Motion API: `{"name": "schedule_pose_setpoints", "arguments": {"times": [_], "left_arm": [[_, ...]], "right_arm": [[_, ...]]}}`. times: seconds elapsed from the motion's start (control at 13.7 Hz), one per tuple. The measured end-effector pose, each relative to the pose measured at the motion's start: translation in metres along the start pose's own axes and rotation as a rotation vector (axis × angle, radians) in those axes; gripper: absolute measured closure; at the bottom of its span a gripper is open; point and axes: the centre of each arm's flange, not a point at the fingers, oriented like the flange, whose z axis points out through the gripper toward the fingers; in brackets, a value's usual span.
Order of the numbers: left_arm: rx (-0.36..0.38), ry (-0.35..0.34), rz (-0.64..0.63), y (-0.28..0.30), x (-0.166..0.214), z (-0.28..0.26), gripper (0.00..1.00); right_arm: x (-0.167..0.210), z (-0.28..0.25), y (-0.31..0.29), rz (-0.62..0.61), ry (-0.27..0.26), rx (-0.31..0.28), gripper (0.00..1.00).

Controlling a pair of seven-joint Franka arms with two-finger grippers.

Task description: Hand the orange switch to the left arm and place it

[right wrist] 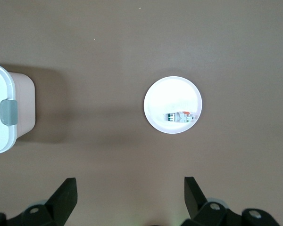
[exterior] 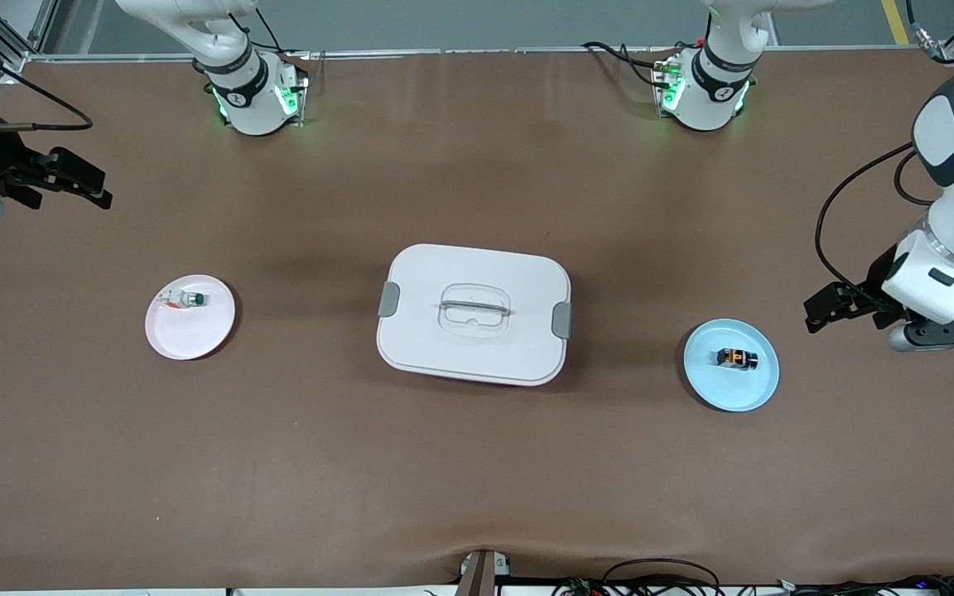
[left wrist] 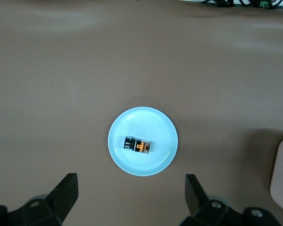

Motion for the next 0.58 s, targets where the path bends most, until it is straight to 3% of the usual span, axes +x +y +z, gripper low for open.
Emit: {"name": "schedule_pose_setpoints", "arguments": {"times": [0.58], "left_arm": [[0.015, -0.059, -0.011, -0.008, -0.027, -0.086, 0.0]], "right_arm": [[0.001, 0.0, 0.0, 0.0, 0.005, 0.001, 0.0]]}}
